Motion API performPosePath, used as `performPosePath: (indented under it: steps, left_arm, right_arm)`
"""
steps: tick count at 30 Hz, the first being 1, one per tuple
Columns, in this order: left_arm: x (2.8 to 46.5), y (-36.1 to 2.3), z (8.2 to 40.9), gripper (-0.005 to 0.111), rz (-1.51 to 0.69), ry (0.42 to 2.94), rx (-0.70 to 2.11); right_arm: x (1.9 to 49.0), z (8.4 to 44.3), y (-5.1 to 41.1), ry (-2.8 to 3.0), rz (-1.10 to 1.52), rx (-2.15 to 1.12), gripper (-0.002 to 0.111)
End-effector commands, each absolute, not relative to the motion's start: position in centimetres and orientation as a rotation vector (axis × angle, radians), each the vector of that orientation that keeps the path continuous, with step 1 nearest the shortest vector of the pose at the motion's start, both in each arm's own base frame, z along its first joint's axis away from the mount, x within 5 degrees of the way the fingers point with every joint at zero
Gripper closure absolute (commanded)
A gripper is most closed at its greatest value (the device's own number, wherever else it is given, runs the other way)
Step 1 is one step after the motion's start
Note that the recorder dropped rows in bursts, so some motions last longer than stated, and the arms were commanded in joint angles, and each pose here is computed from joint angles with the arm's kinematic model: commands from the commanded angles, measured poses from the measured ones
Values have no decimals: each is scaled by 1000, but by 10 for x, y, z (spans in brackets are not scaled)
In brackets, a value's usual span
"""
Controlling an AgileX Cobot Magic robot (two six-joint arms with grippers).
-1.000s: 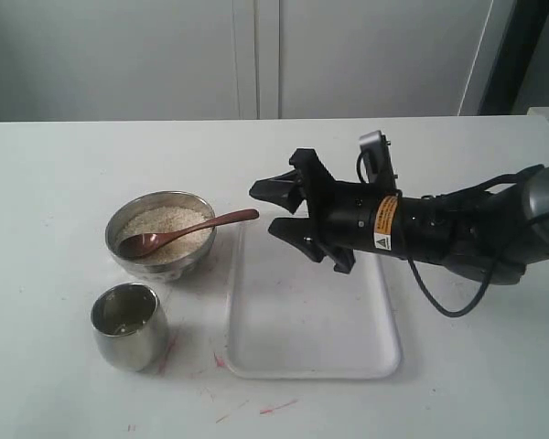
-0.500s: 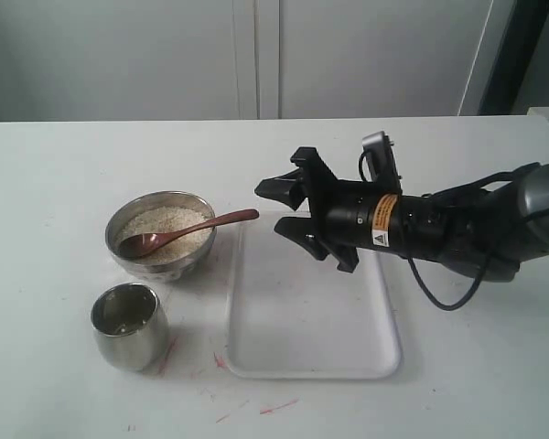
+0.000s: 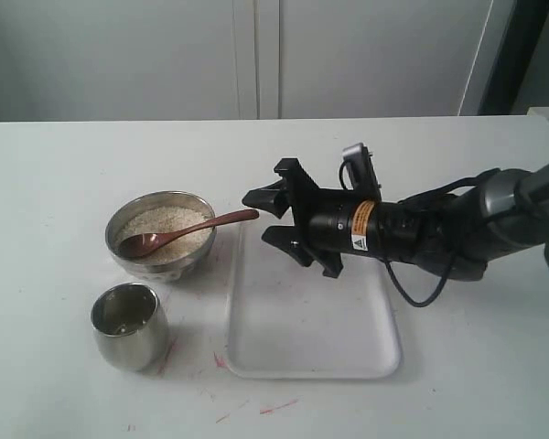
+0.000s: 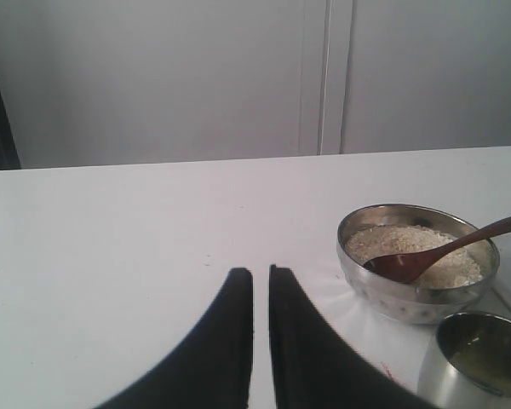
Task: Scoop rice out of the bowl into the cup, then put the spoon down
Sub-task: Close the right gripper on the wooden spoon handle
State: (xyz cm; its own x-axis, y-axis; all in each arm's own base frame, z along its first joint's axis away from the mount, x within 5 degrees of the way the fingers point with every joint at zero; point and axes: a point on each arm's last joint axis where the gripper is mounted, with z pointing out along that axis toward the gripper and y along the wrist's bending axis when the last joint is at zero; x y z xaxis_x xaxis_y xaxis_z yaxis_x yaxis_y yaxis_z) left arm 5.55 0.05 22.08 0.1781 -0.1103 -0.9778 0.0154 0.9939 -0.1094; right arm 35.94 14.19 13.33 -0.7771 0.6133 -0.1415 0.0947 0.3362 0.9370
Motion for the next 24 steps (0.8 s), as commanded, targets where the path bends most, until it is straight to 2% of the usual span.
performPosePath:
  steps: [1,24]
  left_arm:
    - [55,0,223,92,-94,1377,-83]
    - [55,0,223,92,-94,1377,-83]
  right_arm:
    - [367,136,143,2104,1455,621,50]
    - [384,132,167,2151,1422,650,51]
